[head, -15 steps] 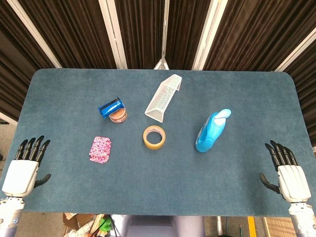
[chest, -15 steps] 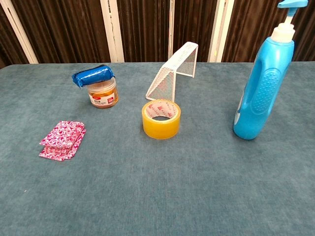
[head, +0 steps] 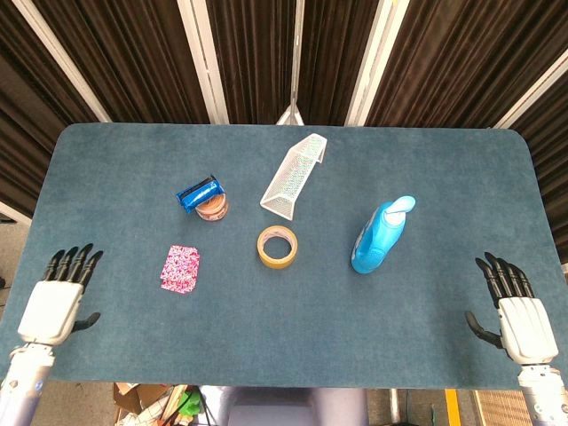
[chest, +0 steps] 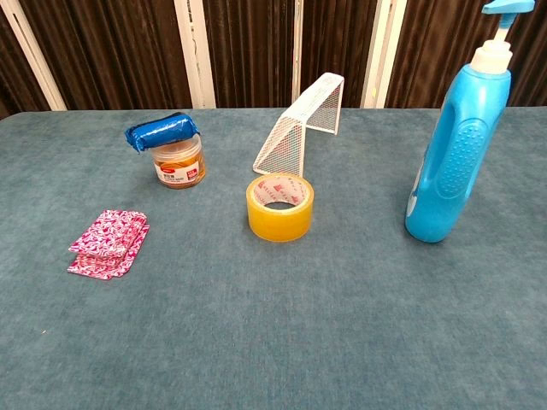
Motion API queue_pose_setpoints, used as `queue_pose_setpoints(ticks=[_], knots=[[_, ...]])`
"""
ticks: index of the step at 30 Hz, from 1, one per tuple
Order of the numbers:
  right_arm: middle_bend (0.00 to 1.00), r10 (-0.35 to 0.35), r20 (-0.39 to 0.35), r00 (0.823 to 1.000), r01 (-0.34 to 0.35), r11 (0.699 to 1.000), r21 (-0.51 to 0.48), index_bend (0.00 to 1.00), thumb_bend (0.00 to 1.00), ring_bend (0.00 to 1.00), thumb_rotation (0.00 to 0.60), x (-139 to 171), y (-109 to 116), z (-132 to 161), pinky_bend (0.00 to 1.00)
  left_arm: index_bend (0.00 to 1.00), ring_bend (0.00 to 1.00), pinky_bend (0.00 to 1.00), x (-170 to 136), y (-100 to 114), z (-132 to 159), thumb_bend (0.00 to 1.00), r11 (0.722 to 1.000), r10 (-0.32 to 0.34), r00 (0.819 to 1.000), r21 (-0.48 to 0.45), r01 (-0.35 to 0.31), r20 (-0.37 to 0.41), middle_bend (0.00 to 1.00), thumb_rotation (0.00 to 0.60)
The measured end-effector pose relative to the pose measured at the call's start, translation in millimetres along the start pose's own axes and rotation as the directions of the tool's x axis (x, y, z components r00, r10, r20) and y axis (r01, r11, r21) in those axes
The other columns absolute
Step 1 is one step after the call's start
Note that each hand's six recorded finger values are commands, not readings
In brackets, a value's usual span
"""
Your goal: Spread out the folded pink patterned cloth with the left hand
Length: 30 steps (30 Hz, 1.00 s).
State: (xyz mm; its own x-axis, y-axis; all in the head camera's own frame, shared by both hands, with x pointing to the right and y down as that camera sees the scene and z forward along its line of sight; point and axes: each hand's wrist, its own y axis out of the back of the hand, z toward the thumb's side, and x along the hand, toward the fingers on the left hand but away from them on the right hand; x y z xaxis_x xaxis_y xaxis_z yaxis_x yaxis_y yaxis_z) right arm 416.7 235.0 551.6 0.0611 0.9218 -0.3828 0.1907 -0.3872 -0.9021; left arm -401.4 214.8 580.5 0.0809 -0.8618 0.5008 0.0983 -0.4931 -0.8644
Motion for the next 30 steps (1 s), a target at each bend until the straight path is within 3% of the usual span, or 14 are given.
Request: queue_pose_setpoints(ticks=[7,13,20,30], knots=[[0.00,0.003,0.004,1.000,-0.003,1.000,-0.003,0.00,0.36,0.00,0.600,-1.2,-0.2,-0.4,0.09,0.12,0.00,0.00,43.9,-11.0,13.7,0.24,0.989,-0.148,0.989,0.025,0.148,-0.015,0.00,0.600],[0.00,0.001,0.002,1.000,-0.001,1.000,-0.013,0.00,0.36,0.00,0.600,-0.4,1.7,-1.6,0.09,0.13,0.00,0.00,89.1,-23.1,32.7,0.25,0.968,-0.240,0.970,0.062,0.242,-0.042,0.00,0.600],[0.00,0.005,0.000,1.000,-0.005,1.000,-0.017,0.00,0.36,0.00,0.600,-0.7,1.1,-1.4,0.09,0.13,0.00,0.00,126.4,-37.0,69.3,0.27,0.943,-0.309,0.950,0.115,0.311,-0.038,0.00,0.600],[0.00,0.006,0.000,1.000,-0.006,1.000,-0.021,0.00,0.36,0.00,0.600,-0.3,1.4,-1.5,0.09,0.11,0.00,0.00,141.0,-51.8,107.5,0.27,0.916,-0.368,0.930,0.166,0.365,-0.014,0.00,0.600]])
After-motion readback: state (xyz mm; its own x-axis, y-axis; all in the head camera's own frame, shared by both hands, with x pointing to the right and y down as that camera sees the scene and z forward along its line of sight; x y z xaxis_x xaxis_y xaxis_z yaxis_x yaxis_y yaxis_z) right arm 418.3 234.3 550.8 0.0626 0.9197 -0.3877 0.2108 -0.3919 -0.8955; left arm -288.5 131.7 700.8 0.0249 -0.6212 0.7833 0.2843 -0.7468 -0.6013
